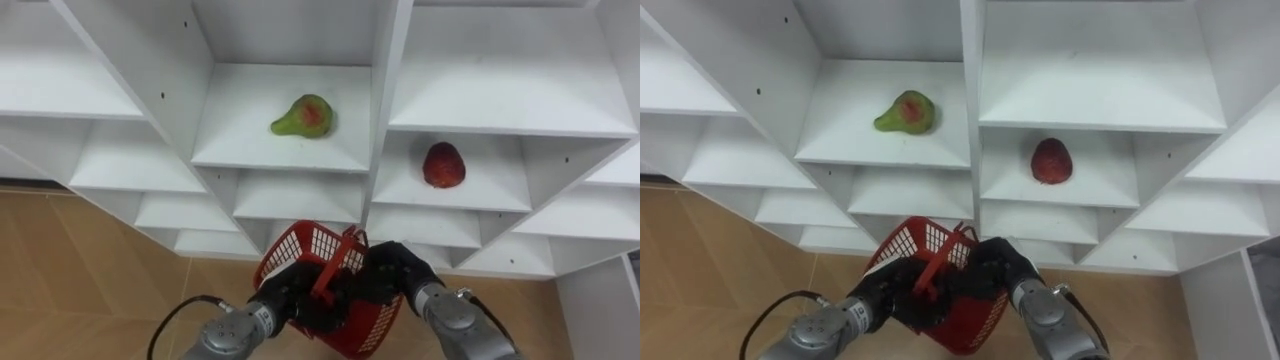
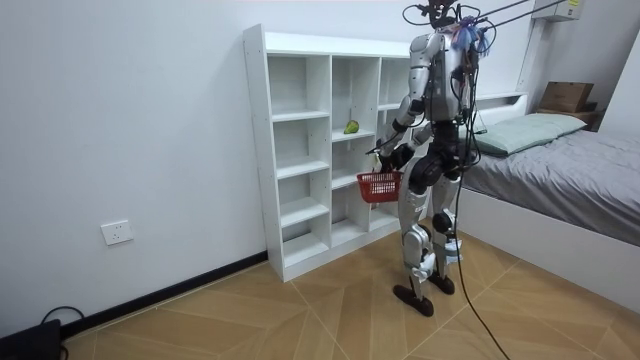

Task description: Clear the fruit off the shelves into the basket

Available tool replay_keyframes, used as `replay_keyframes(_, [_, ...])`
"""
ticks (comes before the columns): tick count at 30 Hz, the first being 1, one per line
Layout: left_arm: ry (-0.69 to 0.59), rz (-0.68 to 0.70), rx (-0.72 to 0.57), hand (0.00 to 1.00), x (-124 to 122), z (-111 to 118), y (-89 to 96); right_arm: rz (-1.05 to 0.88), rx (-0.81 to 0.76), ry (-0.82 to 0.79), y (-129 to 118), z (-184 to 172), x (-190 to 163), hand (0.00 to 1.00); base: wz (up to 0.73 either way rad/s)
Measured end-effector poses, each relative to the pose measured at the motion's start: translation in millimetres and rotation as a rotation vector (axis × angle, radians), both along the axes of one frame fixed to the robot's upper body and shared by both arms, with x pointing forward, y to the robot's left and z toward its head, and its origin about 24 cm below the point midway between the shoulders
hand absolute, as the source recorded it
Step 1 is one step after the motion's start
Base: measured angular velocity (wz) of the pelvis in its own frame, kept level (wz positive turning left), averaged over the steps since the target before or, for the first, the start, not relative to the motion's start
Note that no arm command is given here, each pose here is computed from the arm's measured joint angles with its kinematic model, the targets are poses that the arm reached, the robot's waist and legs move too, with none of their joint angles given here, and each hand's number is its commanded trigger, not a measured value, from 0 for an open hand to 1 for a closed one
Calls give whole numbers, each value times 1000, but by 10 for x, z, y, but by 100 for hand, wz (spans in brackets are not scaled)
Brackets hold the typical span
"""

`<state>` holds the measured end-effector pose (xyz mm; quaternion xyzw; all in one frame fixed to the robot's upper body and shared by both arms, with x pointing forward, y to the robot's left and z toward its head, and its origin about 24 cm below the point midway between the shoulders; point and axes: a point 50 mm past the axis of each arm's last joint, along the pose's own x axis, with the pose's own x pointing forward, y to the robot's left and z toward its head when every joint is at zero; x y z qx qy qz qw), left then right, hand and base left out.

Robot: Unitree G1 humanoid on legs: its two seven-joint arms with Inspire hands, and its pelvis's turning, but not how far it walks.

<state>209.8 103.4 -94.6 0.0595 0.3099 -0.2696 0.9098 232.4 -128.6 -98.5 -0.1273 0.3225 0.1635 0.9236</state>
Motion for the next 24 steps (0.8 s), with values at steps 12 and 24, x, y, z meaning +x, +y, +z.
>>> replay_keyframes(12, [23,32,-52,100,-17,-4,-50,-100,66,37,-41,-35,-24,0,0])
replay_keyframes(24, [81,97,-132,100,-41,-27,-72,-132,98,50,-50,-43,-30,0,0])
